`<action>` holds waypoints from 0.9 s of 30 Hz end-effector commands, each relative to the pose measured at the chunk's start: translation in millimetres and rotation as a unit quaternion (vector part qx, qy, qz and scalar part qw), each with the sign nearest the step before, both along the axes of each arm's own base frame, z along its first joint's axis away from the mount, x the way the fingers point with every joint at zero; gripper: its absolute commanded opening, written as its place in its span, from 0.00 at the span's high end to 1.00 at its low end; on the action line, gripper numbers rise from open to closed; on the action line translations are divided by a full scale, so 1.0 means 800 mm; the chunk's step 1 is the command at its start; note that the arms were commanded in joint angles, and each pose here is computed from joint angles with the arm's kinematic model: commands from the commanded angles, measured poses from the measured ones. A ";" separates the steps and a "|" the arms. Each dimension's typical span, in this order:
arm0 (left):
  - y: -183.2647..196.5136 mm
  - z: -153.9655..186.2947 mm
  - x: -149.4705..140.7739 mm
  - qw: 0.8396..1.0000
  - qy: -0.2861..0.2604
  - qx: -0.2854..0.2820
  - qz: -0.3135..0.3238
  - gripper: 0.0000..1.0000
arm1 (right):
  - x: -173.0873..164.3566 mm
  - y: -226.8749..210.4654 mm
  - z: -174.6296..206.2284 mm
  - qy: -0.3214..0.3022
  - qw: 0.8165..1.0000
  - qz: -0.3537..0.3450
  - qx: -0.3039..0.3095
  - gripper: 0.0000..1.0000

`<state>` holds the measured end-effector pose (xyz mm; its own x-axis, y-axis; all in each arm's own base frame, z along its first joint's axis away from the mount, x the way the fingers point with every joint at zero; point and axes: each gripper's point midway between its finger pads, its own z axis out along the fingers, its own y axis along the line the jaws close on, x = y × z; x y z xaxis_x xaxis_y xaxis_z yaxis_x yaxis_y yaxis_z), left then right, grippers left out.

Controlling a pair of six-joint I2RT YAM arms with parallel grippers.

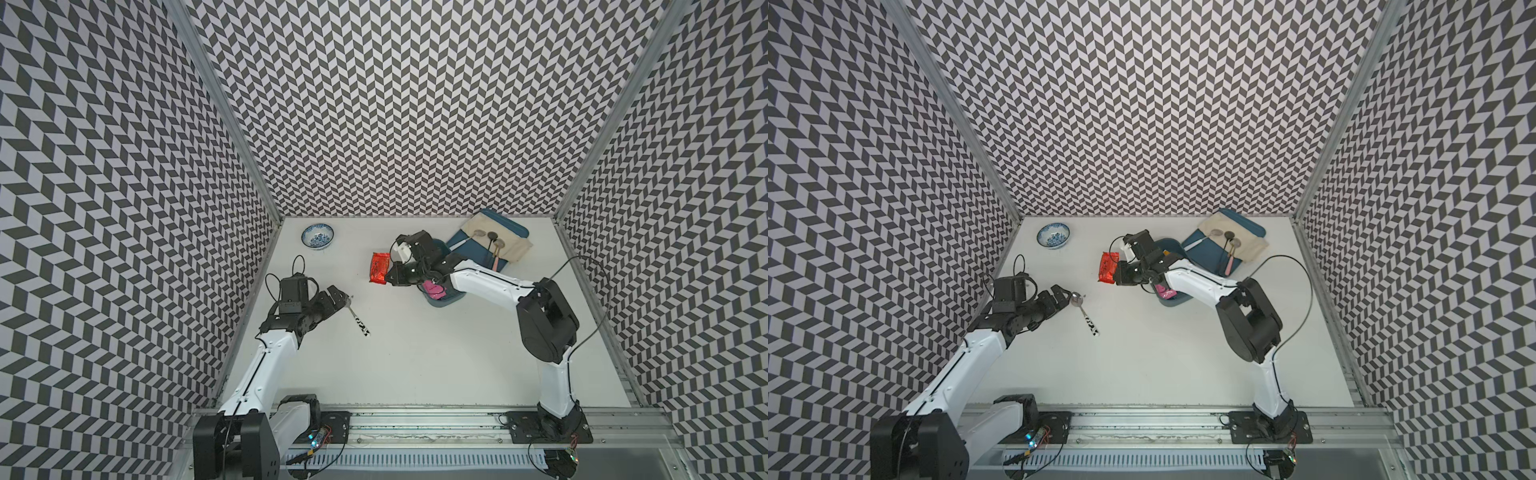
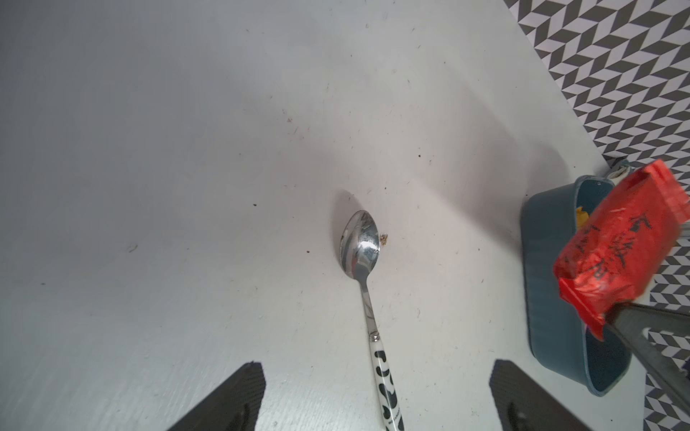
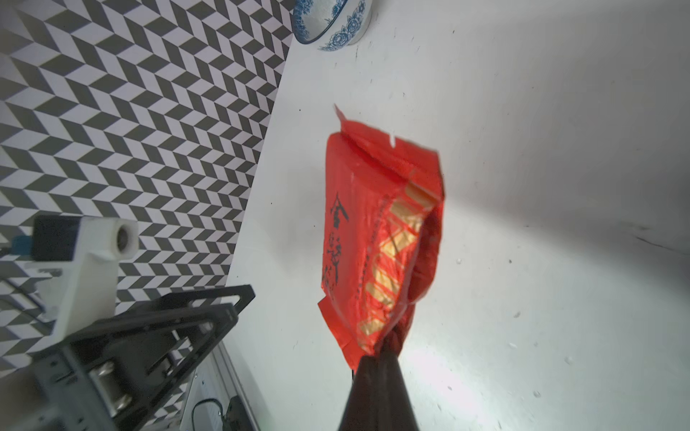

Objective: Put the tea bags into the storage box
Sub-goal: Pick up the tea bag from the center of the board, then place the tea bag in the storage box.

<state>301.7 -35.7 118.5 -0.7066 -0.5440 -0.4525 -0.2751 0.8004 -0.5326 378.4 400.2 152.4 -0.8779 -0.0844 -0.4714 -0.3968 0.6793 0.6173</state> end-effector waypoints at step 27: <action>-0.026 -0.004 0.010 0.998 -0.012 -0.040 -0.057 0.00 | 0.026 -0.273 -0.056 0.011 0.941 -0.011 -0.337 1.00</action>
<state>307.4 -56.4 114.9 -0.7600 -0.4991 -0.4163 -0.1873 0.7815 -0.5952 397.7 181.7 110.1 -0.9044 -0.2989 -0.3045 -0.3382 0.9373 0.0844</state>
